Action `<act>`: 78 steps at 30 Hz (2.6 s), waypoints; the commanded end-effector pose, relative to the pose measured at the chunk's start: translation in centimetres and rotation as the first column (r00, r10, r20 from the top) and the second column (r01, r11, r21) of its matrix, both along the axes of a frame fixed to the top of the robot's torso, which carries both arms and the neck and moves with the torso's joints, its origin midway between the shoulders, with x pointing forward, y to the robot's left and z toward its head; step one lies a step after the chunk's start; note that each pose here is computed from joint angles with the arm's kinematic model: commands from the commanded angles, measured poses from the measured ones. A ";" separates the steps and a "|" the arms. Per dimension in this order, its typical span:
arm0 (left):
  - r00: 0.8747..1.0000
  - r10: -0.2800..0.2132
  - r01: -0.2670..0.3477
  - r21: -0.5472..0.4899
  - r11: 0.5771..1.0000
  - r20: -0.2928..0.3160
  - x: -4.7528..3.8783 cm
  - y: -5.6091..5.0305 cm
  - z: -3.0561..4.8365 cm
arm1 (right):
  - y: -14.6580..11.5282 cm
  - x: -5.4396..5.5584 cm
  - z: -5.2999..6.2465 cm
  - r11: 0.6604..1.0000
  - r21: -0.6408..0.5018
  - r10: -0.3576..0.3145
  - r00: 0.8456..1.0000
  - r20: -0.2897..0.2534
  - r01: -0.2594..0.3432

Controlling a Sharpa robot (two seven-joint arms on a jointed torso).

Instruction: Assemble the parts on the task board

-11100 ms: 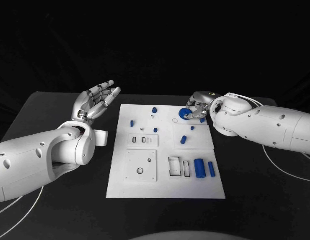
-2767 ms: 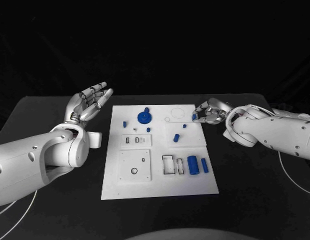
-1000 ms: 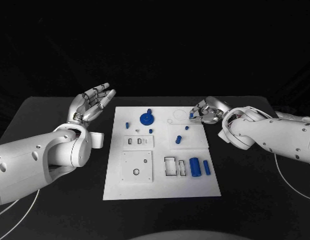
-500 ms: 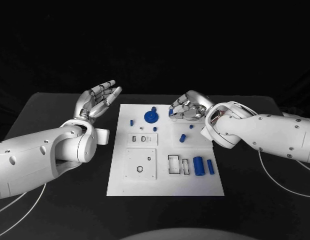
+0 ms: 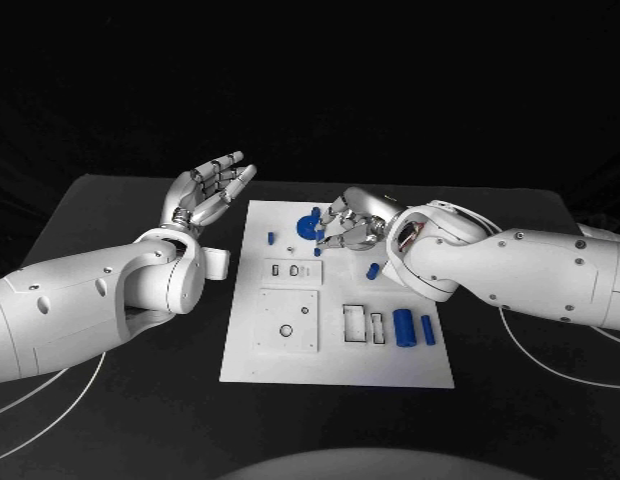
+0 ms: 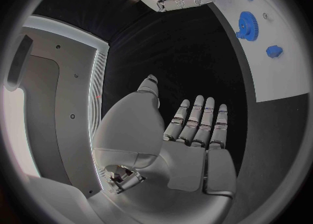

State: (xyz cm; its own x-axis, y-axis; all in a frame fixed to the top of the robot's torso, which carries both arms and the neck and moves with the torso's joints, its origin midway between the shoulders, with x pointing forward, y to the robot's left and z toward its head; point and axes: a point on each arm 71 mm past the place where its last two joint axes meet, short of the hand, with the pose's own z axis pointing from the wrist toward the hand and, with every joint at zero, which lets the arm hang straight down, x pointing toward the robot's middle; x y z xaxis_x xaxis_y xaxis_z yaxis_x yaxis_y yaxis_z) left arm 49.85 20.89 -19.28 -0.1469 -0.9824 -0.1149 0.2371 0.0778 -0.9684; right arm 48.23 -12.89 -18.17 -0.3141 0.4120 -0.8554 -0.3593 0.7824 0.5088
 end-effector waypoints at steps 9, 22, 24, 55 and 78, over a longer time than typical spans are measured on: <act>1.000 -0.021 0.021 -0.005 1.000 0.011 -0.10 -0.2 0.14 | 2.2 -0.8 -2.0 0.994 -0.106 -0.006 0.999 -0.035 0.002; 1.000 -0.017 0.017 -0.005 1.000 0.011 -0.24 0.1 0.19 | 3.2 -1.5 -3.7 0.995 -0.099 -0.020 0.998 -0.061 0.014; 1.000 -0.016 0.016 -0.004 1.000 0.012 -0.24 0.1 0.20 | 3.3 -1.6 -4.0 0.995 -0.098 -0.022 0.998 -0.065 0.015; 1.000 -0.020 0.020 -0.006 1.000 0.010 -0.19 0.0 0.17 | 3.7 -1.7 -5.0 0.995 -0.094 -0.023 0.998 -0.063 0.017; 1.000 -0.011 0.011 -0.002 1.000 0.006 -0.20 0.5 0.16 | 3.6 -1.8 -5.2 0.993 -0.120 -0.005 0.996 -0.087 -0.006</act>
State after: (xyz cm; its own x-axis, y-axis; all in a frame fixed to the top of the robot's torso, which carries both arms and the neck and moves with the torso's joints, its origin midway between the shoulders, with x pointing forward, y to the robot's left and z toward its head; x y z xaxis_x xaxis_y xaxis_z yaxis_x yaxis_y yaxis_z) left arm 49.71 21.54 -19.25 -0.1401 -0.9833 -0.1161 0.2346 0.0810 -0.9687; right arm 46.58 -9.20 -22.89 -0.3604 0.3455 -0.8664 -0.3175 0.8280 0.4622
